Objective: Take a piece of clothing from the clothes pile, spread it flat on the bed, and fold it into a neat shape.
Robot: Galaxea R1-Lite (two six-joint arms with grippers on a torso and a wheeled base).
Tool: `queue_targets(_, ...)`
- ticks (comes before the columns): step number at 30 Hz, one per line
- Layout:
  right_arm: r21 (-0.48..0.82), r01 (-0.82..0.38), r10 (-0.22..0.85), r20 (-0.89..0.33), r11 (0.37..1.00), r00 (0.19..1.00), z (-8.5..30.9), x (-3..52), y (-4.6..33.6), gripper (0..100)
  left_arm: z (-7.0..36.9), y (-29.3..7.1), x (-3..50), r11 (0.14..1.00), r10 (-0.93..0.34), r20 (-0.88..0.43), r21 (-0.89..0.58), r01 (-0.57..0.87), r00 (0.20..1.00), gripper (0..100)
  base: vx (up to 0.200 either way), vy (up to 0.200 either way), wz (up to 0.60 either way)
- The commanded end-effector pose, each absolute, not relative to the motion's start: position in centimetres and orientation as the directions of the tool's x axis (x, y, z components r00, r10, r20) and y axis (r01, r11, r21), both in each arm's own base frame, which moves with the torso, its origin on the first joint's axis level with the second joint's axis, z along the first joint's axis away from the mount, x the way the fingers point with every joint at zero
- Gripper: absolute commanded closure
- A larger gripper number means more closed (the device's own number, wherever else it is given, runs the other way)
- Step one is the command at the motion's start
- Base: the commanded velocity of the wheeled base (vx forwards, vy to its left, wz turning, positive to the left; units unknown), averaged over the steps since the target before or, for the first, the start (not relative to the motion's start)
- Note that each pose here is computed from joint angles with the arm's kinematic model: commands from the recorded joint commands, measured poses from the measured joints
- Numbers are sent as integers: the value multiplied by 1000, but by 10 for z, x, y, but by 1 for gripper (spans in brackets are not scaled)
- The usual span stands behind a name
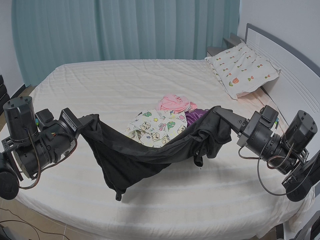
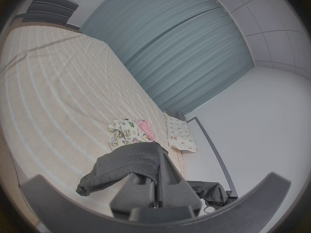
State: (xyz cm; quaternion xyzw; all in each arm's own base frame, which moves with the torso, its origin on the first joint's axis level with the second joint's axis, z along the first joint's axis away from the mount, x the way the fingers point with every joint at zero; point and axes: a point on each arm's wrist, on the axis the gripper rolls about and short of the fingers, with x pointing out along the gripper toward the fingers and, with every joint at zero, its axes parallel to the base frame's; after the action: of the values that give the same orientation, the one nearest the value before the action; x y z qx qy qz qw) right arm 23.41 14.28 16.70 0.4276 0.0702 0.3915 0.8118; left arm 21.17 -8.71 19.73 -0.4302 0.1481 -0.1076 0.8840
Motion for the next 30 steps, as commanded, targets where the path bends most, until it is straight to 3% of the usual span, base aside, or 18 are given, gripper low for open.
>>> queue_targets(1, 744, -585, 702, 228, 321, 675, 169, 232, 145, 100, 199, -84, 212, 608, -304, -162, -792, 61, 939, 100, 0, 200, 0)
queue_targets(30, 741, -595, 707, 238, 311, 666, 170, 230, 147, 100, 202, -80, 211, 609, -293, -151, -791, 63, 944, 100, 0, 200, 0)
